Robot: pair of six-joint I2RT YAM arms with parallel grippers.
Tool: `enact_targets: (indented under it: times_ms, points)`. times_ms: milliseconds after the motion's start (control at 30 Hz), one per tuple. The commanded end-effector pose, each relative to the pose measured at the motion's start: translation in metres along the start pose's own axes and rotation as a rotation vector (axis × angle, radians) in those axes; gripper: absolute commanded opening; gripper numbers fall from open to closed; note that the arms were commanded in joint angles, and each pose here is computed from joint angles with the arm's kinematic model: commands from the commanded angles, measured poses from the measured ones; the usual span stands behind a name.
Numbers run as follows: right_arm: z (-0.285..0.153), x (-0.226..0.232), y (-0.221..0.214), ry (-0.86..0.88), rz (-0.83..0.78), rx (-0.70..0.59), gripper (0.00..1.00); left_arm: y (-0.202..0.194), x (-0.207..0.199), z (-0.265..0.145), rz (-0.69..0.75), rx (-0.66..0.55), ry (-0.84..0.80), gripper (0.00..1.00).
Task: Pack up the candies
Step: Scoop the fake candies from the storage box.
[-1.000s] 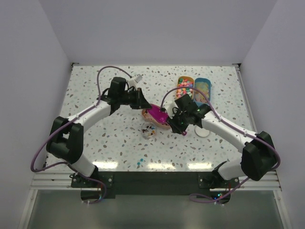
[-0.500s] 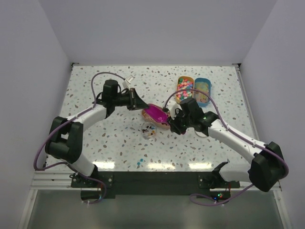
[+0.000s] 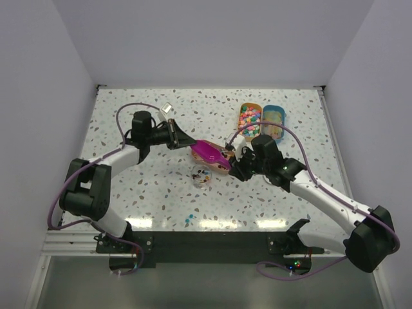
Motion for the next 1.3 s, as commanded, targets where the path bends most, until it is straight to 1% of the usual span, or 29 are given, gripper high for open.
enact_targets:
  times_ms: [0, 67, 167, 333, 400, 433, 467, 533, 567, 600, 633, 667, 700, 767, 867, 900, 933, 1000, 1100, 1133, 1267]
  points:
    - [-0.006, 0.011, 0.022, 0.054, -0.003, -0.094, 0.1, 0.01, -0.009, -0.004, 0.016, -0.047, -0.033, 0.0]
    - [-0.009, 0.012, 0.023, 0.057, -0.004, -0.091, 0.07, 0.008, -0.005, -0.003, 0.014, -0.046, -0.02, 0.0]
    - [-0.019, 0.016, 0.032, 0.062, -0.012, -0.123, 0.01, 0.002, 0.006, -0.001, -0.007, -0.029, 0.012, 0.0]
    - [-0.037, 0.02, 0.049, 0.055, -0.028, -0.178, 0.0, -0.007, 0.022, 0.002, -0.027, -0.004, 0.054, 0.0]
    - [-0.04, 0.019, 0.051, 0.042, -0.028, -0.178, 0.0, -0.008, 0.025, 0.003, -0.029, 0.001, 0.064, 0.01]
    - [-0.041, 0.017, 0.05, 0.028, -0.029, -0.161, 0.0, -0.008, 0.029, 0.003, -0.021, 0.0, 0.077, 0.05]
    - [-0.042, 0.016, 0.05, 0.02, -0.028, -0.15, 0.0, -0.008, 0.03, 0.003, -0.016, 0.001, 0.083, 0.16]
    - [-0.043, 0.013, 0.052, 0.003, -0.037, -0.12, 0.0, -0.006, 0.032, 0.004, -0.008, 0.007, 0.102, 0.25]
    - [-0.043, 0.009, 0.044, -0.023, -0.029, -0.073, 0.0, -0.007, 0.035, 0.003, 0.002, 0.015, 0.117, 0.35]
    - [-0.046, 0.008, 0.049, -0.035, -0.035, -0.065, 0.0, 0.0, 0.033, 0.003, 0.023, 0.009, 0.127, 0.39]
    - [-0.045, 0.004, 0.037, -0.052, -0.034, 0.007, 0.0, 0.004, 0.04, 0.003, 0.065, 0.004, 0.166, 0.43]
    - [-0.047, -0.002, 0.036, -0.093, -0.033, 0.033, 0.0, 0.008, 0.042, 0.002, 0.085, 0.002, 0.194, 0.52]
    - [-0.051, -0.005, 0.04, -0.115, -0.039, 0.044, 0.0, 0.013, 0.044, 0.001, 0.092, 0.012, 0.227, 0.57]
    - [-0.055, -0.014, 0.034, -0.177, -0.035, 0.116, 0.0, 0.025, 0.054, -0.003, 0.154, 0.001, 0.324, 0.64]
    - [-0.055, -0.021, 0.023, -0.219, -0.018, 0.211, 0.0, 0.028, 0.069, -0.008, 0.201, 0.02, 0.449, 0.65]
    - [-0.058, -0.023, 0.027, -0.241, -0.013, 0.216, 0.0, 0.035, 0.07, -0.008, 0.227, 0.016, 0.474, 0.66]
    - [-0.059, -0.024, 0.021, -0.249, 0.002, 0.257, 0.0, 0.036, 0.078, -0.009, 0.264, 0.025, 0.523, 0.65]
    - [-0.056, -0.028, 0.017, -0.271, 0.02, 0.315, 0.0, 0.03, 0.08, 0.002, 0.314, 0.078, 0.556, 0.62]
    - [-0.048, -0.033, 0.014, -0.296, 0.031, 0.36, 0.0, 0.025, 0.082, 0.012, 0.34, 0.12, 0.58, 0.59]
    - [-0.045, -0.034, 0.013, -0.298, 0.032, 0.366, 0.0, 0.02, 0.089, 0.016, 0.346, 0.141, 0.599, 0.58]
    - [-0.035, -0.039, 0.014, -0.314, 0.038, 0.389, 0.0, 0.013, 0.092, 0.03, 0.389, 0.182, 0.627, 0.51]
Point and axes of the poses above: each gripper's point midway between its finger pads, its own z axis out along the fingers, its own x axis along the line the jaws close on, y = z × x, the point moved 2 cm from there along -z, back along the fingers, and after that the axes turned 14 degrees about z, right-handed, at the moved point
